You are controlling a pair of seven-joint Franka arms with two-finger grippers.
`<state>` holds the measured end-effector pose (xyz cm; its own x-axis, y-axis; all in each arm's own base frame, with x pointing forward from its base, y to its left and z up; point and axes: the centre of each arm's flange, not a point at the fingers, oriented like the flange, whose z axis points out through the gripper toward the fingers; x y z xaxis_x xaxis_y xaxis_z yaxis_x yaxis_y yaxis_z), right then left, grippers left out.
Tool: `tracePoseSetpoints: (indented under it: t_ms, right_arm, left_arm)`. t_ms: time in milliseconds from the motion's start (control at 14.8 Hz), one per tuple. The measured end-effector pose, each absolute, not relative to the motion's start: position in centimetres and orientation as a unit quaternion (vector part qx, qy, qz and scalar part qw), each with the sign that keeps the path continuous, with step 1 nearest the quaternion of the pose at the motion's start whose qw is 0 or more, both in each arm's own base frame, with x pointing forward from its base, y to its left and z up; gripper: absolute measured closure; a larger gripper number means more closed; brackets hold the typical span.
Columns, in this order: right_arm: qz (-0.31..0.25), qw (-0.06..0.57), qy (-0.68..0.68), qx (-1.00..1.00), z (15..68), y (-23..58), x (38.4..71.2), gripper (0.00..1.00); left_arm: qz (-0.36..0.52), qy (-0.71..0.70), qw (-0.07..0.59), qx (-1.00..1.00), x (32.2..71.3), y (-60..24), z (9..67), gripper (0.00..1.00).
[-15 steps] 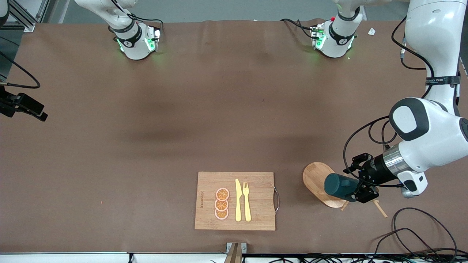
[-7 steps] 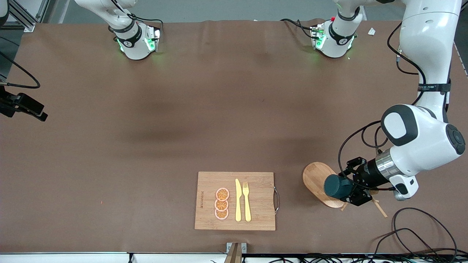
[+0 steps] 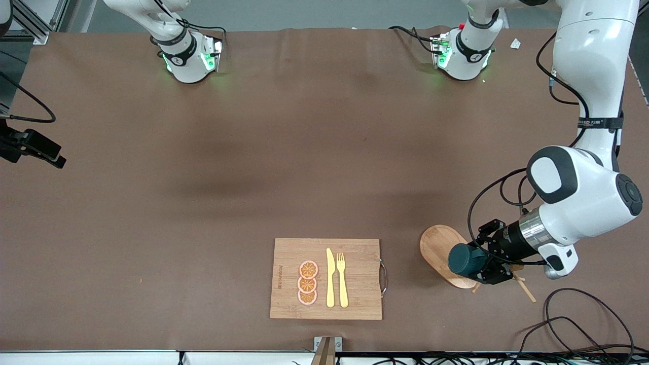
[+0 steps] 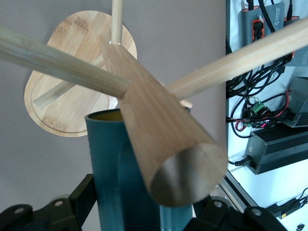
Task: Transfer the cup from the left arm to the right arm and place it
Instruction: 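Close the left gripper on the teal mug's rim, then lift the teal mug off the stand with the left gripper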
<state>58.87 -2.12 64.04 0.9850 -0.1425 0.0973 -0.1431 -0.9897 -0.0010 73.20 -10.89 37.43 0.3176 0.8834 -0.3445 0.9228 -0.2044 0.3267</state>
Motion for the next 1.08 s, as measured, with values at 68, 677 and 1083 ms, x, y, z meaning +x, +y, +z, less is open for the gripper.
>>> tracePoseSetpoints:
  t_ms: [68, 677, 1083]
  right_arm:
    - [0.049, 0.003, -0.072, 0.996, 64.0, -2.1, 58.9, 0.0]
    - [0.049, 0.003, -0.07, 0.996, 64.0, -2.2, 58.9, 0.0]
    - [0.049, 0.003, -0.068, 0.996, 64.0, -2.3, 58.9, 0.0]
  left_arm:
    - [-0.041, 0.583, 0.242, 0.775, 73.2, -10.9, 37.5, 0.16]
    - [-0.032, 0.547, 0.269, 0.792, 71.9, -16.4, 43.3, 0.16]
    - [0.04, 0.448, 0.187, 0.873, 66.6, -30.1, 45.4, 0.16]
